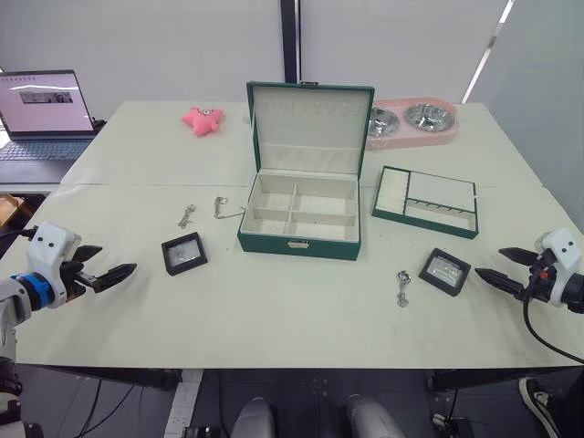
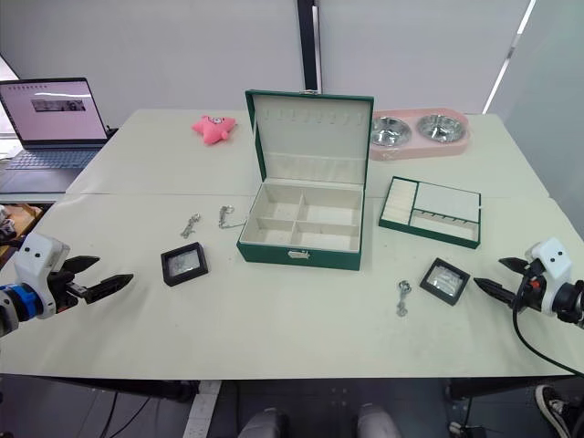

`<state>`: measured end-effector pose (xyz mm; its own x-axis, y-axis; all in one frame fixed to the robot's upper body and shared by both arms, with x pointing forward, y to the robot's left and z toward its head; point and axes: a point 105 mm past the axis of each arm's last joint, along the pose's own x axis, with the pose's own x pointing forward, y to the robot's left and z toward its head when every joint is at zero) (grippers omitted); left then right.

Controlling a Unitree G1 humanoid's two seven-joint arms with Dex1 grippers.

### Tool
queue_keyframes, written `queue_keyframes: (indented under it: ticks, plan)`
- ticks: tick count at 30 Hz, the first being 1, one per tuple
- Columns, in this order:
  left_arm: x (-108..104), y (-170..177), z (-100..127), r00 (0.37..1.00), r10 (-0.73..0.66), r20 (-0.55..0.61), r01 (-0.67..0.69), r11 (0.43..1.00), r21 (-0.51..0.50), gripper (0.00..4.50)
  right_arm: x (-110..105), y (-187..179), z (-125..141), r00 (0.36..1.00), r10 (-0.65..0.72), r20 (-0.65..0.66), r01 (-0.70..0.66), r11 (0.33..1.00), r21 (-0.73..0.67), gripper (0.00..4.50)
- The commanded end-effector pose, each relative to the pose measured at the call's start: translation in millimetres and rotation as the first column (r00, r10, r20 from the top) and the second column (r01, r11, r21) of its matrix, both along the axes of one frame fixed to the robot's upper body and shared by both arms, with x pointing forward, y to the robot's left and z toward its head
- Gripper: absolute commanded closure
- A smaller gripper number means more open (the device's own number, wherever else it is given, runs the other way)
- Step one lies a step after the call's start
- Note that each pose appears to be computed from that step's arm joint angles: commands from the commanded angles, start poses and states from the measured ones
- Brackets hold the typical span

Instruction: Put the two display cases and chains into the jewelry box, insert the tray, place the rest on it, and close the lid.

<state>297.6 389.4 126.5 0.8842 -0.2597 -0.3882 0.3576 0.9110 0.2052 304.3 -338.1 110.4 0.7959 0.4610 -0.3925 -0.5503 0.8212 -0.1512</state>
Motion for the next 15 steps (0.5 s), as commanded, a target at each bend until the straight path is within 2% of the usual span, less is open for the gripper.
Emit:
queue_keyframes:
  ticks: [1, 15]
  plan:
    - [-1.6, 6.2, 9.6, 1.000, 0.008, 0.030, -0.009, 1.000, 0.029, 0.00, 3.3, -4.9, 17.9, 0.998, -0.002, 0.055, 0.004, 1.000, -0.026, 0.04]
    - [0.6, 7.5, 6.8, 0.999, 0.012, 0.038, -0.014, 0.999, 0.038, 0.00, 5.2, -8.9, 19.8, 0.998, -0.008, 0.059, 0.011, 0.999, -0.039, 0.04]
